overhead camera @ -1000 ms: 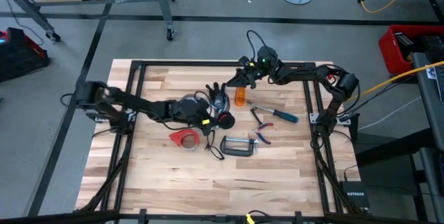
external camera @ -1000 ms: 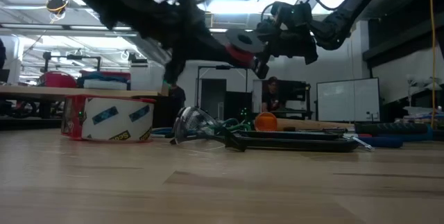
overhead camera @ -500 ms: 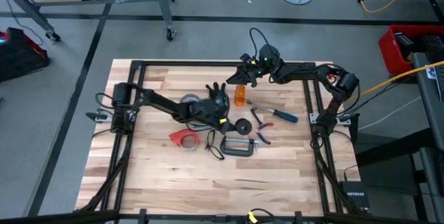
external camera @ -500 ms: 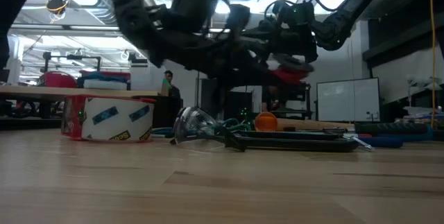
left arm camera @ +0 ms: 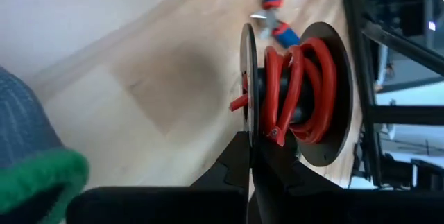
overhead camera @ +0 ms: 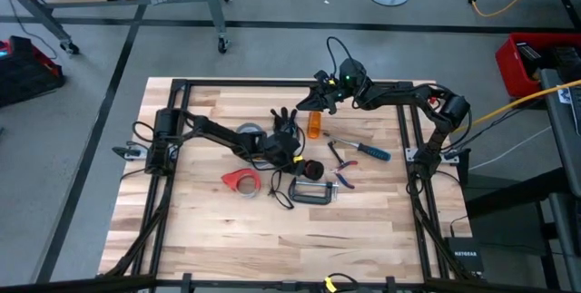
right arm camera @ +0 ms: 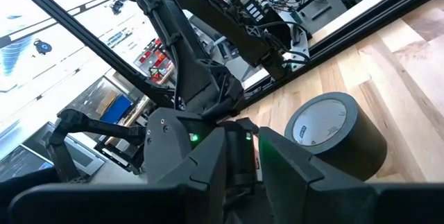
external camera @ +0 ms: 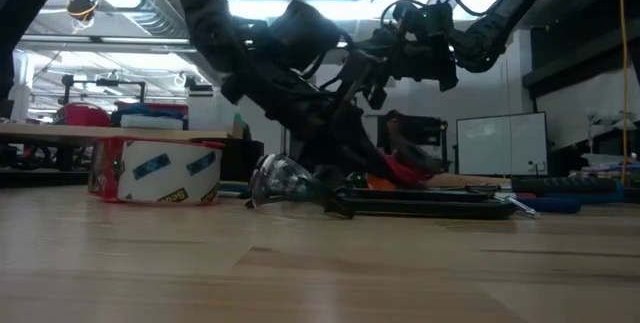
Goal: Coil cords
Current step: Coil the red wire
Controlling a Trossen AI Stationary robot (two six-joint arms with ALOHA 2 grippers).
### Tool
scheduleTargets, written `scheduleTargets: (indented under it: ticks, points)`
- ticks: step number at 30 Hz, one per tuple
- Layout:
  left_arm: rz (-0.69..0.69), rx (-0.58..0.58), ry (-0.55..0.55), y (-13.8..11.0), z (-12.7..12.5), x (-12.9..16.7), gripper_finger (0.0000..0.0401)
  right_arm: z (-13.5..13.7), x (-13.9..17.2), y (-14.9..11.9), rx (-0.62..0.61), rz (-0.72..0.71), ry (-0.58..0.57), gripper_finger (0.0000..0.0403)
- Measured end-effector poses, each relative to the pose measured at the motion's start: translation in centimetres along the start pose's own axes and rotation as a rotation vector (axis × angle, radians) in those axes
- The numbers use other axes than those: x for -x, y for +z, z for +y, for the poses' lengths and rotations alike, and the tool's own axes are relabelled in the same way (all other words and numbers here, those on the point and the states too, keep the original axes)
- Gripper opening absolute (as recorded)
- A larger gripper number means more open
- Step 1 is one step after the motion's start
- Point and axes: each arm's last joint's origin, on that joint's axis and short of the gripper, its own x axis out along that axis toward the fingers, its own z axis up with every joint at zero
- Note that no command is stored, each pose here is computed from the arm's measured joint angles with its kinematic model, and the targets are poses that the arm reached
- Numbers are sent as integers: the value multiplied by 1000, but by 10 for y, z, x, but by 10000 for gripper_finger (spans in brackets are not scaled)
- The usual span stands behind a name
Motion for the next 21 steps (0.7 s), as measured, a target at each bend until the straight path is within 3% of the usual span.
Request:
scheduleTargets:
  ticks: [5, 12, 21]
  points:
    - [-1, 57, 82, 1, 8, 2, 0, 0, 0, 0, 0, 0, 0, 90]
    - [-8, 67, 114, 2, 12, 2, 3, 0, 0, 0, 0, 0, 0, 90]
    - [-8, 73, 139, 0, 15, 2, 58, 0, 0, 0, 0, 0, 0, 90]
